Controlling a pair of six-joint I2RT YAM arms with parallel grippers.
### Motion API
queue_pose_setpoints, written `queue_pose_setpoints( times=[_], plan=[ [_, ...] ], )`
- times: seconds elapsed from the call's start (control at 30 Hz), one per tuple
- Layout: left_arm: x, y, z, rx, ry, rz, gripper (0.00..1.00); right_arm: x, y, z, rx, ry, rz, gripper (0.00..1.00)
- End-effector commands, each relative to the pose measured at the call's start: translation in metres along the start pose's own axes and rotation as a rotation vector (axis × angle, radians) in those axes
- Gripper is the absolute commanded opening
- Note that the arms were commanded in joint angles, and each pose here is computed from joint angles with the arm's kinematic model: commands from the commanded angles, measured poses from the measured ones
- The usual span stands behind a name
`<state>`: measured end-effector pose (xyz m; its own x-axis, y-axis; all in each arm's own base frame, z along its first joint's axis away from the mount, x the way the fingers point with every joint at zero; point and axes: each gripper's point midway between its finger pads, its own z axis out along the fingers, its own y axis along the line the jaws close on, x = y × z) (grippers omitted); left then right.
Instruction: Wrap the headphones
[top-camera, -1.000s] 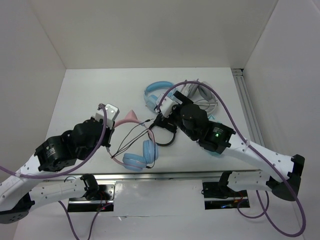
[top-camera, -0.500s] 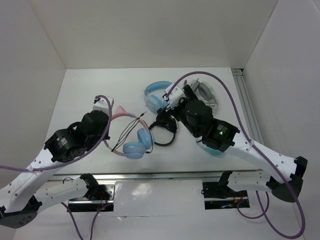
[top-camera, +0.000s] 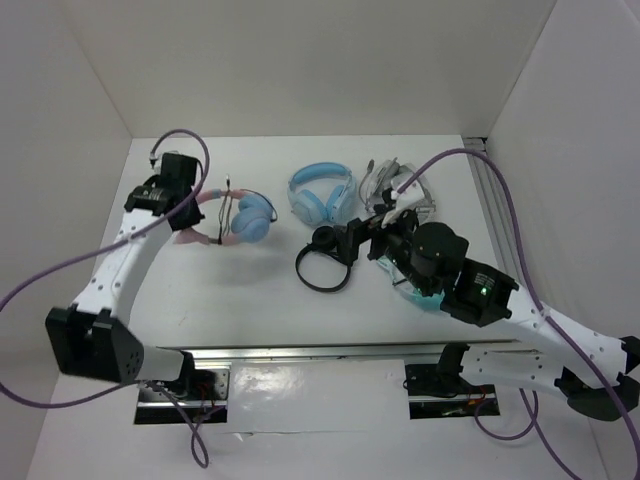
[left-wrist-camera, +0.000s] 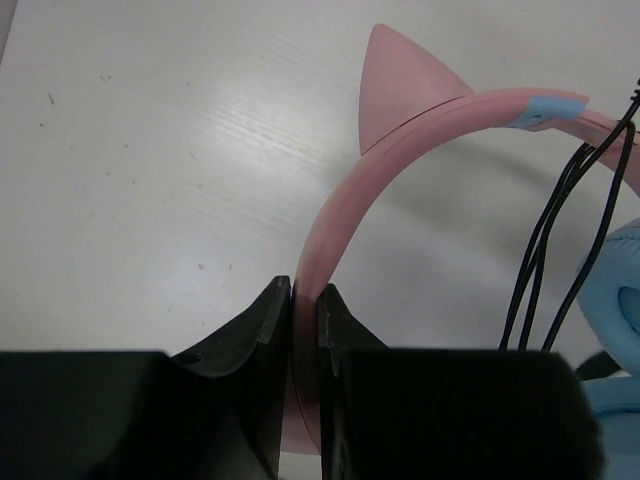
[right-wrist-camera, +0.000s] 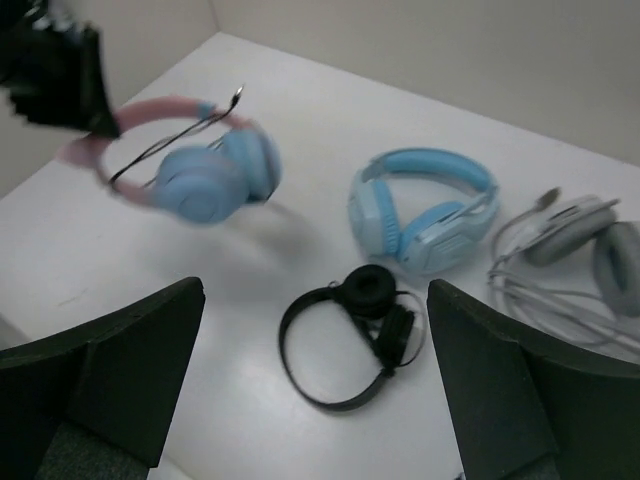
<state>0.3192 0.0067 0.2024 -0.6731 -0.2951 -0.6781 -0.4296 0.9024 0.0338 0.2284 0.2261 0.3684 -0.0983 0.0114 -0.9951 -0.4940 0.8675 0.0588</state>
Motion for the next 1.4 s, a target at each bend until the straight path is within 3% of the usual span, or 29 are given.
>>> queue_pose_setpoints(
  times=[0.0,0.03,0.13,0.17,0.2,0.3,0.37,0.6,0.73,0.9,1.03,1.17,1.2,1.23,1.27,1.37],
  plan=[
    [-0.084,-0.008,0.02,0.049,-0.15,-0.293,0.0,0.018,0.034,-0.009,-0.139,0.005,0.133,1.0],
    [-0.087,-0.004,0.045,0.012,-0.123,-0.32,0.0,0.033,0.035,-0.009,-0.148,0.021,0.135,1.0],
    [-0.128,0.005,0.07,-0.033,-0.191,-0.364,0.0,0.036,0.045,-0.016,-0.211,0.007,0.171,1.0],
    [-0.125,0.005,0.099,-0.065,-0.147,-0.358,0.0,0.04,0.051,-0.017,-0.237,0.012,0.169,1.0],
    [-0.148,0.005,0.103,-0.057,-0.191,-0.368,0.0,0.048,0.056,-0.016,-0.254,0.035,0.169,1.0],
    [-0.153,0.022,0.154,-0.127,-0.156,-0.388,0.0,0.068,0.069,-0.012,-0.298,0.077,0.165,1.0],
    [-0.173,0.04,0.17,-0.156,-0.199,-0.43,0.0,0.087,0.073,-0.01,-0.299,0.113,0.157,1.0],
    [-0.16,0.086,0.251,-0.178,-0.143,-0.517,0.0,0.1,0.073,-0.014,-0.293,0.104,0.156,1.0],
    [-0.162,0.087,0.28,-0.115,-0.184,-0.479,0.0,0.111,0.076,-0.001,-0.267,0.121,0.123,1.0],
    [-0.137,0.093,0.315,-0.102,-0.117,-0.486,0.0,0.127,0.087,0.01,-0.274,0.128,0.131,1.0],
    [-0.121,0.092,0.319,-0.067,-0.094,-0.491,0.16,0.129,0.098,0.013,-0.284,0.139,0.131,1.0],
    [-0.127,0.085,0.294,-0.018,-0.108,-0.513,0.4,0.124,0.105,0.01,-0.262,0.127,0.112,1.0],
    [-0.129,0.085,0.287,-0.018,-0.105,-0.531,0.51,0.124,0.106,0.008,-0.263,0.125,0.11,1.0],
    [-0.131,0.085,0.28,-0.019,-0.101,-0.548,0.84,0.127,0.109,0.005,-0.271,0.134,0.103,1.0],
    [-0.121,0.081,0.275,-0.003,-0.068,-0.557,1.0,0.128,0.113,0.005,-0.279,0.142,0.097,1.0],
    [-0.14,0.074,0.225,0.075,-0.146,-0.628,1.0,0.124,0.111,0.004,-0.271,0.134,0.111,1.0]
  ],
)
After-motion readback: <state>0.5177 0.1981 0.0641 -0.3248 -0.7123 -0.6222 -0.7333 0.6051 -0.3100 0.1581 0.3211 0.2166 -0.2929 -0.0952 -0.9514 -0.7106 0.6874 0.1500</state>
